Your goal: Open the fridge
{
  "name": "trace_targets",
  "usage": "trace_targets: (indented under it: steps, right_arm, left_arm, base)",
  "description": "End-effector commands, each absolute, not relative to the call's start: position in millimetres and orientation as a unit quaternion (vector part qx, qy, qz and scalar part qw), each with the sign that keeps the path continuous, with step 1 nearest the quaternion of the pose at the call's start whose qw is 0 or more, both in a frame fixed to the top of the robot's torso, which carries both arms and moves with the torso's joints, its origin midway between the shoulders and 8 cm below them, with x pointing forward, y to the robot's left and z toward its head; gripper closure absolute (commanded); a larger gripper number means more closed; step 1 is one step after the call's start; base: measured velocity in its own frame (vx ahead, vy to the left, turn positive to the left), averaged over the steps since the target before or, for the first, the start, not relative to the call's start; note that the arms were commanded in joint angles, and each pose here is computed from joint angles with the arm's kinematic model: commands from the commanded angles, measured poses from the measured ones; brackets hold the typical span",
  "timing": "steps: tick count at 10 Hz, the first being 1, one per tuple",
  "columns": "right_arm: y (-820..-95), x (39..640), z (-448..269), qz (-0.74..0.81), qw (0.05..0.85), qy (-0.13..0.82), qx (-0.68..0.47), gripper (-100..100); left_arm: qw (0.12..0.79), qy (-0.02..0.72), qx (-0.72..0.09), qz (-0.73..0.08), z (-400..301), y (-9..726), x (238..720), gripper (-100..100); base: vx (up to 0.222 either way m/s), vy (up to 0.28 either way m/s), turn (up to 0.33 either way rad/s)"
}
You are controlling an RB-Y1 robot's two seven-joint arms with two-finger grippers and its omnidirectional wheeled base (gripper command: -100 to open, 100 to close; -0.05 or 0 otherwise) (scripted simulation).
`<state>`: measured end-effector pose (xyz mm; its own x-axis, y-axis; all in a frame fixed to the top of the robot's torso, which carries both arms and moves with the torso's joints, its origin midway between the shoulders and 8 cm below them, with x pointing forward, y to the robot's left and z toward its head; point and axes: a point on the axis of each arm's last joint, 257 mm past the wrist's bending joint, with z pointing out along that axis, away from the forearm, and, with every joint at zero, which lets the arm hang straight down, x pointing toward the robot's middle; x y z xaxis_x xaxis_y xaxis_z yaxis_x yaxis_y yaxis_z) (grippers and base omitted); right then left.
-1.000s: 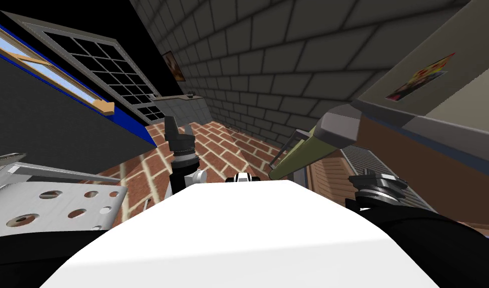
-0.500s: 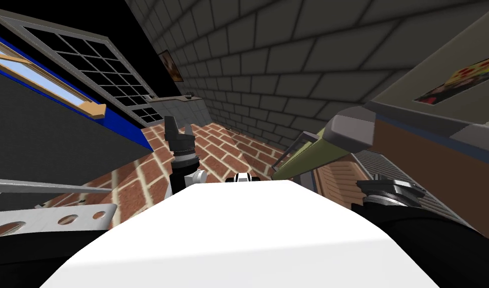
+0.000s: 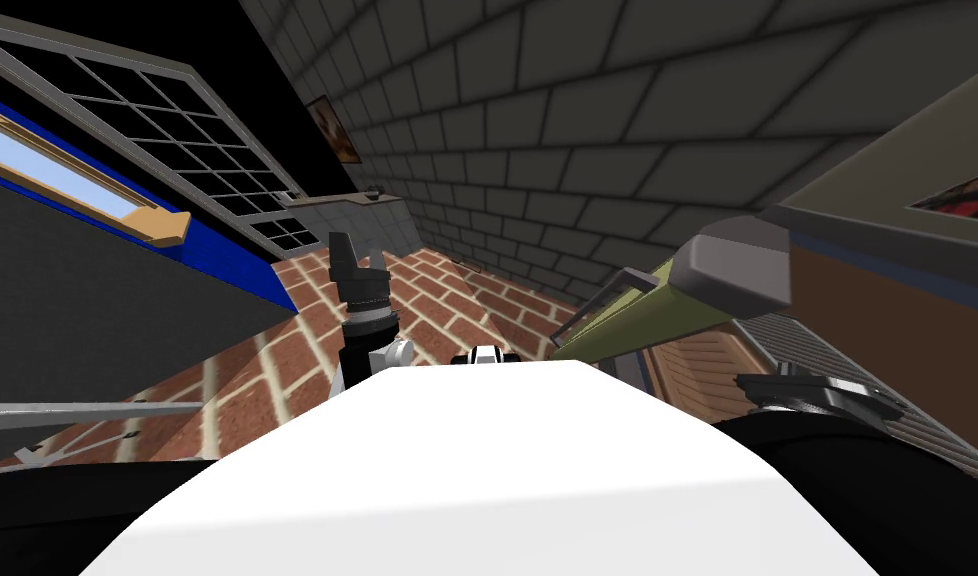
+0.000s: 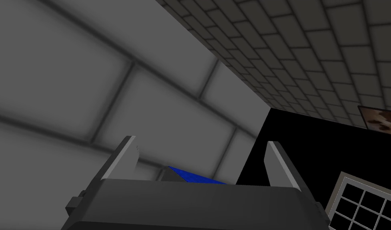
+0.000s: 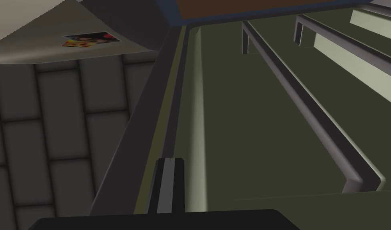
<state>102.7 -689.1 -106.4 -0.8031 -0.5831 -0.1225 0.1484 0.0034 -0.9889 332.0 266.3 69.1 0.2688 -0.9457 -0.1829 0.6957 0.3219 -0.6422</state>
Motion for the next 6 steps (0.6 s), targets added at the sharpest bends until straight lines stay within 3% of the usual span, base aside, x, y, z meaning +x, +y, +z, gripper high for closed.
trace_targets:
  steps: [1,2,3,6]
  right_arm:
    - [-696,84,-105,-0.691,0.254,0.658,-0.154,100]
    - [-694,90,-107,-0.688,0.258,0.659,-0.160,100]
    - [-697,95,-112,-0.689,0.267,0.659,-0.144,-100]
    - [-699,109,-130,-0.684,0.287,0.661,-0.109,-100]
  left_arm:
    - [0.764,0.278,-0.225,-0.537,69,266,332,0]
    - [0.764,0.278,-0.225,-0.537,69,266,332,0]
    - [0.764,0.278,-0.225,-0.537,69,266,332,0]
    - [0.764,0.278,-0.225,-0.537,69,266,332,0]
  base:
    - [0.219,0.157,-0.044]
    - [0.108,0.078,-0.019]
    - [0.014,0.007,0.038]
    - [-0.030,-0.032,0.051]
